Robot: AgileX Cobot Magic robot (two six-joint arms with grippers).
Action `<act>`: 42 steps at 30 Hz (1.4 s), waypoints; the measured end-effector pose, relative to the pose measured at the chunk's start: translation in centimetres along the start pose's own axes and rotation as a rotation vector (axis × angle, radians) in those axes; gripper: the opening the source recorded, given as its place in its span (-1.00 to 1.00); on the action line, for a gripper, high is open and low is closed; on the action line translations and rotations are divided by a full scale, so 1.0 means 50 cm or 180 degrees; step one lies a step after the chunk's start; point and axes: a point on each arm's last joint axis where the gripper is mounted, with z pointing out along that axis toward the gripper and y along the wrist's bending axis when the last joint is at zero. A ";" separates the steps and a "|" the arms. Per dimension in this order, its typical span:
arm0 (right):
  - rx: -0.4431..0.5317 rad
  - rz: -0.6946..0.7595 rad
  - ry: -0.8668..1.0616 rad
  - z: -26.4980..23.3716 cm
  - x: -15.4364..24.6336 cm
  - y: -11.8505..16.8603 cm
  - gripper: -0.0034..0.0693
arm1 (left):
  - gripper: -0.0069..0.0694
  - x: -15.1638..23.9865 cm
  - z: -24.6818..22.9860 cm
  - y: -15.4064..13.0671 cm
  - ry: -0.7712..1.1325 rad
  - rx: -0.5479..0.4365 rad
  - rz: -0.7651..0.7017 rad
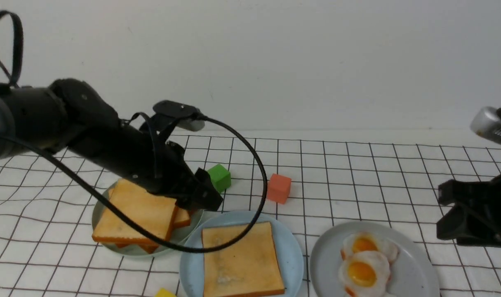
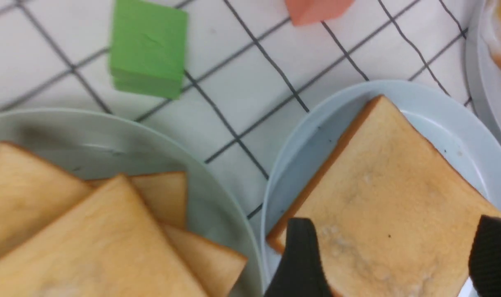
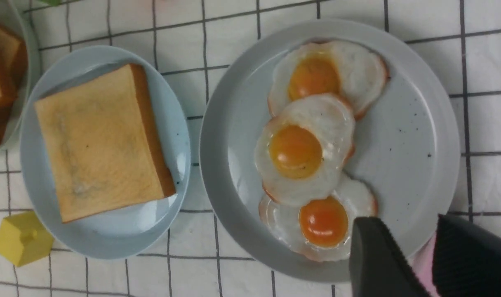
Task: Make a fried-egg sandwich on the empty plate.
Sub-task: Use the right arm to grab a fried egg
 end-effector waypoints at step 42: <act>-0.0869 0.0882 0.0202 0.272 0.023 -0.119 -0.06 | -0.85 0.100 -0.137 -0.291 0.0113 0.0380 0.0554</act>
